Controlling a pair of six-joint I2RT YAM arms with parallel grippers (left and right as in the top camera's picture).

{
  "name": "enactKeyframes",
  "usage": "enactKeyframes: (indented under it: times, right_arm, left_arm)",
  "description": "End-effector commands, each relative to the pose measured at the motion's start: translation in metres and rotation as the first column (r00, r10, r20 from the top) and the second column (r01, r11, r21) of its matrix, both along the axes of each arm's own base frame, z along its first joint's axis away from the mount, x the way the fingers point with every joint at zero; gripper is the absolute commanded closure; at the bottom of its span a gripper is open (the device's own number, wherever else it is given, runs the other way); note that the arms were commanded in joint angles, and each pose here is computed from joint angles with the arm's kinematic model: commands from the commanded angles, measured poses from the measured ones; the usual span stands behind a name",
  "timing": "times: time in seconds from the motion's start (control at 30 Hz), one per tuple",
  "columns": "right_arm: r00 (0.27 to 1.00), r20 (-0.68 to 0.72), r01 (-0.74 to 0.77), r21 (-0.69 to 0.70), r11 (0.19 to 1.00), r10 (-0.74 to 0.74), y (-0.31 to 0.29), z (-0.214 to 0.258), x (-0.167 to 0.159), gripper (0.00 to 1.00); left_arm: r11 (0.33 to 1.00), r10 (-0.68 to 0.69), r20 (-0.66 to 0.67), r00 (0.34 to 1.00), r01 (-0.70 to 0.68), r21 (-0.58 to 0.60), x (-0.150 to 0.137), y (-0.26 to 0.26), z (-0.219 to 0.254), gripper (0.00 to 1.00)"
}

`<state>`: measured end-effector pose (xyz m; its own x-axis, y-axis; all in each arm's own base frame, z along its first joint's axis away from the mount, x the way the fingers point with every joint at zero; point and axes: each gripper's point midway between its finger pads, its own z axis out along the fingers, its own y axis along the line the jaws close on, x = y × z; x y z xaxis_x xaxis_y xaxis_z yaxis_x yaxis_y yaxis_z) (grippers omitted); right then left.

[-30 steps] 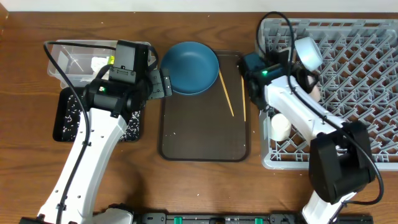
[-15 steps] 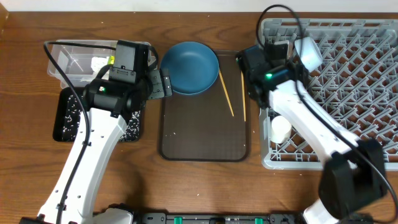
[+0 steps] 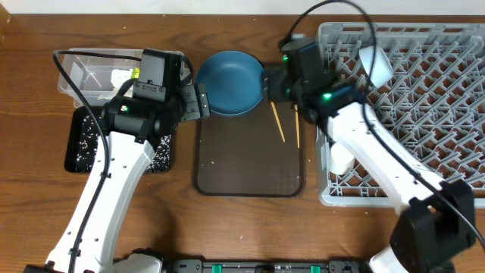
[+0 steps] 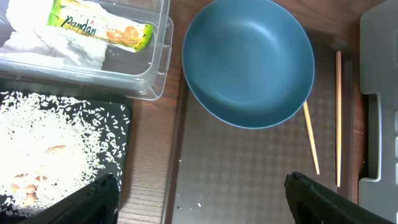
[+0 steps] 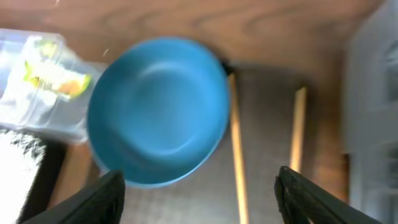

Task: Sort waste into correct bins and load items into the dishwasher rack
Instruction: 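Reach the right gripper to the teal plate rim and grasp it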

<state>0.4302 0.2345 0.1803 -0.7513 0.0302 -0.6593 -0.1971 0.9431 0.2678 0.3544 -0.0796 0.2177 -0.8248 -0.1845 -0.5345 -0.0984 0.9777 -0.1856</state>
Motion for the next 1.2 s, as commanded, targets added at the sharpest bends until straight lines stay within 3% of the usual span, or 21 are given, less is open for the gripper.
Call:
enactKeyframes:
  times: [0.0,0.17,0.5,0.73,1.17]
  right_arm:
    - [0.999,-0.040,0.013,0.069,0.998,-0.010,0.004,0.000,-0.001,0.21]
    - [0.998,-0.055,0.034,0.078,0.996,-0.030,0.005,-0.011,0.006,0.27]
    - [0.984,-0.172,0.065,0.157,0.985,-0.037,0.034,-0.078,0.021,0.35]
    - [0.974,-0.218,0.099,0.133,0.986,-0.068,0.039,-0.113,0.022,0.41]
    - [0.949,-0.301,0.128,0.101,0.987,-0.092,0.039,-0.157,0.016,0.71]
  left_arm:
    - [1.000,0.008,0.001,1.000,-0.008,0.008,0.002,0.003,0.000,0.12]
    - [1.000,0.008,0.001,1.000,-0.008,0.008,0.002,0.003,0.000,0.12]
    - [1.000,0.008,0.001,1.000,-0.008,0.008,0.002,0.003,0.000,0.12]
    - [1.000,0.008,0.001,1.000,-0.008,0.008,0.002,0.003,0.000,0.12]
    - [1.000,0.008,0.001,1.000,-0.008,0.008,0.002,0.003,0.000,0.12]
